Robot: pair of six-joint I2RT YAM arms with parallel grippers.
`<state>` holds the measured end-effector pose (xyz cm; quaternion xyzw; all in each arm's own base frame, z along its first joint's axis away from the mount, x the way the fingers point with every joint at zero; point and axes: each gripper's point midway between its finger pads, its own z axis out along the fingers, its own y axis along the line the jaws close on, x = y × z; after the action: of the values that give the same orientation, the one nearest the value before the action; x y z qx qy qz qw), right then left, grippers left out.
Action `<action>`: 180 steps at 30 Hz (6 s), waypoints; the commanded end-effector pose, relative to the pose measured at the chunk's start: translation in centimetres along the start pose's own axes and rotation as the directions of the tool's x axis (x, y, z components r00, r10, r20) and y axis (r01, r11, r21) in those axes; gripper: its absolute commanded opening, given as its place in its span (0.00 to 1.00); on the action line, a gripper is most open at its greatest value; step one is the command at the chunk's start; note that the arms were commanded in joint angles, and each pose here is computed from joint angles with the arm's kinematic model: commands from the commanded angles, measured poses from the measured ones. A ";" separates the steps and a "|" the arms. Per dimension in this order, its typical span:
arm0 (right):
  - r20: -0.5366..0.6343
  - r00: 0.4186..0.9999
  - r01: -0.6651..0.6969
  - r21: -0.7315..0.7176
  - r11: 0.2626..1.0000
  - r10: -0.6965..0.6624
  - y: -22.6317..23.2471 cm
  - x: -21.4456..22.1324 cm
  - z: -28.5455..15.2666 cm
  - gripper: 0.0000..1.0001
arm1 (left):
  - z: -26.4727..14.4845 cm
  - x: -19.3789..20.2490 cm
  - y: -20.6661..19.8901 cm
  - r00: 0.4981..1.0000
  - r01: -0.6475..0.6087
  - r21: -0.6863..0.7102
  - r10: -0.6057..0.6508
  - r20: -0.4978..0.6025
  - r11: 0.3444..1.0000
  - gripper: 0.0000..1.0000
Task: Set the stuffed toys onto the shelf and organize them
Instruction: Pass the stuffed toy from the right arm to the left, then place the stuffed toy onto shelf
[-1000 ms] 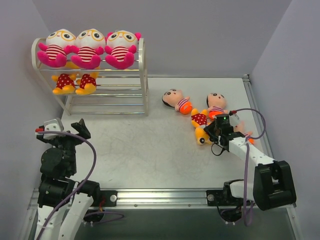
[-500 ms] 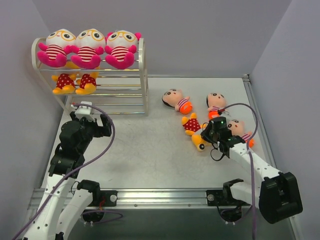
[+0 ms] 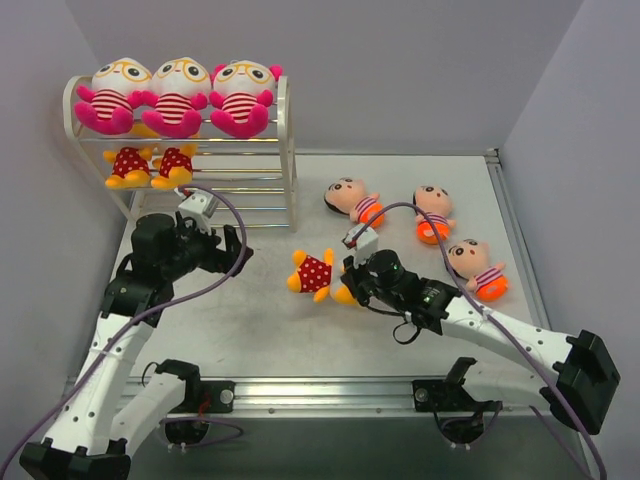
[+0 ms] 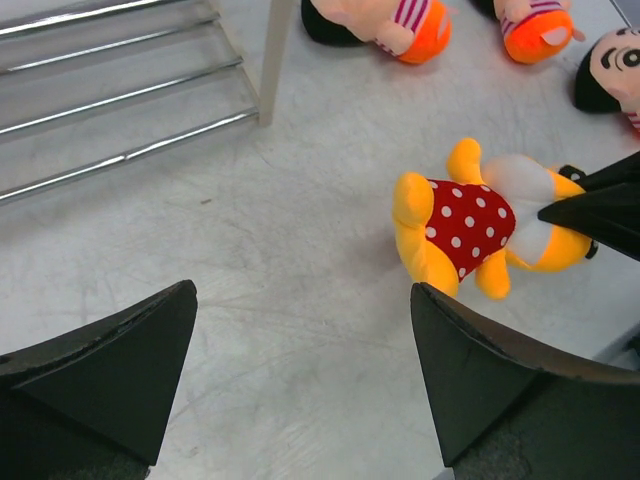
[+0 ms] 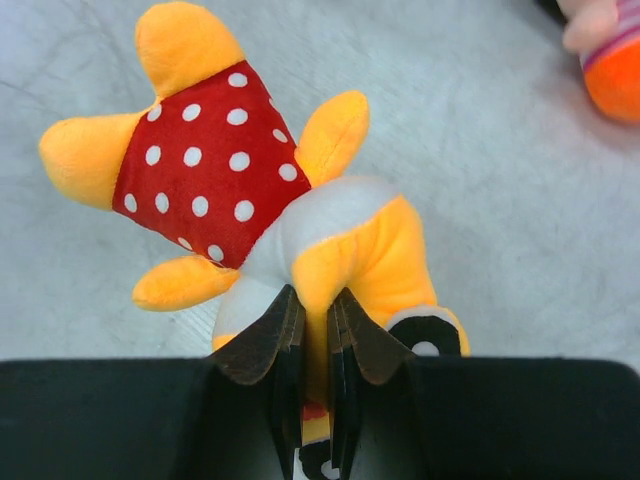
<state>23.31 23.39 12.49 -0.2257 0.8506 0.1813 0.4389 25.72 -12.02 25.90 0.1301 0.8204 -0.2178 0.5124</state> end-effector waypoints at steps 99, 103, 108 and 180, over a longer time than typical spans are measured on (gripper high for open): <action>0.492 0.864 -0.132 0.023 0.991 0.104 2.2 -11.7 -7.1 0.88 | 0.3 -4.4 4.3 0.364 0.773 0.203 -0.683 0.634 0.601 0.03; 0.506 0.856 -0.146 0.036 0.989 0.108 1.1 -11.6 -7.7 0.88 | 1.4 -5.5 5.0 0.339 0.782 0.200 -0.671 0.660 0.591 0.03; 0.505 0.859 -0.138 0.066 0.988 0.087 -0.1 -11.2 -8.0 0.88 | 2.5 -7.2 5.8 0.307 0.790 0.197 -0.653 0.693 0.580 0.04; 0.499 0.865 -0.136 0.136 0.981 0.051 -2.3 -10.1 -8.2 0.88 | 14.0 -11.8 13.1 0.240 0.806 0.147 -0.543 0.805 0.573 0.47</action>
<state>23.86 19.94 24.66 -0.1048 0.7364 0.1887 0.6412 47.62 -7.58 25.16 -0.4332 0.5293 -0.3017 0.6642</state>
